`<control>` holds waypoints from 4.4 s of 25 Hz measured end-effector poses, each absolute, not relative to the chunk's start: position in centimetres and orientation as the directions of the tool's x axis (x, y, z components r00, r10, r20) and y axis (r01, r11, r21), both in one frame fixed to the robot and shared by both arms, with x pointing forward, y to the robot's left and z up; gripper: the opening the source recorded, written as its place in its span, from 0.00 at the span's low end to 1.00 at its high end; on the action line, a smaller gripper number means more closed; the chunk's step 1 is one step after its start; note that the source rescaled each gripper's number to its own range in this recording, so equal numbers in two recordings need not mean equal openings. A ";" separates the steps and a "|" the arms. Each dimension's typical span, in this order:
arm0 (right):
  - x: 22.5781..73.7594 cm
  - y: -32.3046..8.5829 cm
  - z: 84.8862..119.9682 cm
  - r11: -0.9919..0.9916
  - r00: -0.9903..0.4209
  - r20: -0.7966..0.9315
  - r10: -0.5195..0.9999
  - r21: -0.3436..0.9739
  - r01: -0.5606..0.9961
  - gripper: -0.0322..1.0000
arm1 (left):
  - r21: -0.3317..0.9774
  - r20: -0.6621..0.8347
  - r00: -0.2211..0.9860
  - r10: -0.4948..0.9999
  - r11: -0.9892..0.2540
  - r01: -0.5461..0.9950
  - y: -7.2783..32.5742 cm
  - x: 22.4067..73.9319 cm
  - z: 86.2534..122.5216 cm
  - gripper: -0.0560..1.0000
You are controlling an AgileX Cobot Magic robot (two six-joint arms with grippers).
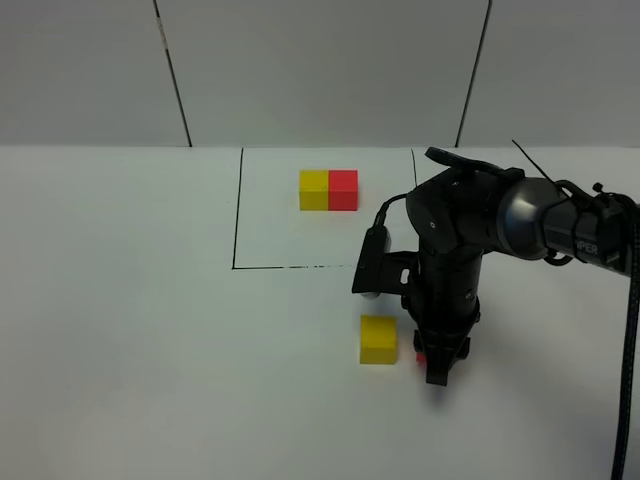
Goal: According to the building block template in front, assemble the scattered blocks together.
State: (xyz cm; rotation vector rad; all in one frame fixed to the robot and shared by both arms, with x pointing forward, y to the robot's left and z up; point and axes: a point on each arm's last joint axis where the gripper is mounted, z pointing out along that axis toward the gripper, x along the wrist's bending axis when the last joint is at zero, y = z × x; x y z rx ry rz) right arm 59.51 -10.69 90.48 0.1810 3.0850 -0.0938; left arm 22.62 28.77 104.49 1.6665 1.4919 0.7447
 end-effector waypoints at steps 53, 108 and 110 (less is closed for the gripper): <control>60.5 -9.5 88.7 1.000 -0.998 -0.062 0.014 0.012 0.014 0.03 | 0.841 -0.066 0.146 0.987 -0.024 0.541 28.8 22.6 104.5 0.91; 59.7 -8.2 92.3 0.979 -0.978 -0.109 0.179 0.120 0.165 1.00 | 0.841 -0.065 0.146 0.987 -0.025 0.541 28.8 22.6 104.5 0.91; 59.4 -8.3 94.1 0.959 -0.959 -0.113 0.260 0.145 0.243 1.00 | 0.841 -0.065 0.146 0.987 -0.025 0.541 28.8 22.6 104.5 0.91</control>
